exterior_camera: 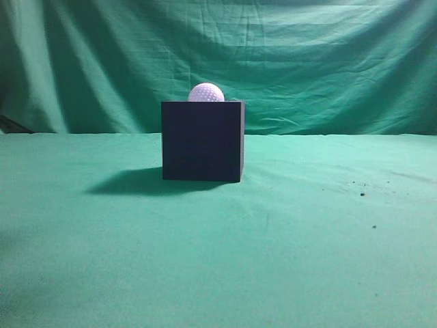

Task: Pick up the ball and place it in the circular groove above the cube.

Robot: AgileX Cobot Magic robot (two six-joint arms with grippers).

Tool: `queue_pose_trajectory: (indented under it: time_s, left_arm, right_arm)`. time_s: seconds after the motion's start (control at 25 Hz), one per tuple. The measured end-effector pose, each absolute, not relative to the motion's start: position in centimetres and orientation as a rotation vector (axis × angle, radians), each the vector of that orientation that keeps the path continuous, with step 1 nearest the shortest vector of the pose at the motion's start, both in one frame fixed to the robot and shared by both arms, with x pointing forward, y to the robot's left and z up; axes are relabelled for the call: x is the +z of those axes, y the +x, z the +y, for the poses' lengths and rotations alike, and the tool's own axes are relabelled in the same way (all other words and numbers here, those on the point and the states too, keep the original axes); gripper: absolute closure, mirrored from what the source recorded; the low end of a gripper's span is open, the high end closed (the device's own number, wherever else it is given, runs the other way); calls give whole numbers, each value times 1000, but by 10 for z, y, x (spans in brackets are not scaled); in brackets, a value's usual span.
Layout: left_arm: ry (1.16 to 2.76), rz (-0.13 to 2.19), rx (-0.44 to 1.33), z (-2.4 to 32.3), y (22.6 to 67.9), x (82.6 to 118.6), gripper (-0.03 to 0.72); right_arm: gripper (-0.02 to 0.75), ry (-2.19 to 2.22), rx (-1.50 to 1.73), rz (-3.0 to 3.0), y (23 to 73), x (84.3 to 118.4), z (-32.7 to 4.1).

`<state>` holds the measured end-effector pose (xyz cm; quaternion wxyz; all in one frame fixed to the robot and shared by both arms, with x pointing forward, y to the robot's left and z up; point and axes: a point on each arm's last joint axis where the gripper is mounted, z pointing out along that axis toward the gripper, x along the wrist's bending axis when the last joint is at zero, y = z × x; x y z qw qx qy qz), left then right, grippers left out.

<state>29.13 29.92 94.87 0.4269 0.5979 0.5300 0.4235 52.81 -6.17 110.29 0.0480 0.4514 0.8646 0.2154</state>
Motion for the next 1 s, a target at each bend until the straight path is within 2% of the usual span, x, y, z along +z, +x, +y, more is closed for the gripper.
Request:
queue_pose_trajectory:
  time_s: [0.08,0.28,0.4,0.64,1.0]
  left_arm:
    - [1494,1324,1058,299,291,949,688]
    - [1494,1324,1058,299,291,949,688]
    - [1494,1324,1058,299,291,949,688]
    - [1494,1324,1058,299,291,949,688]
    - [1494,1324,1058,299,291,949,688]
  right_arm:
    - [738,1392,652,2629,518,1118,-70]
    - [738,1386,670,2561,490,1157,-97]
    - [738,1376,656,2508,470,1165,-119]
    - [738,1365,718,2462,425,1150,-156]
    - [738,1372,1073,2368,354,1123,-200]
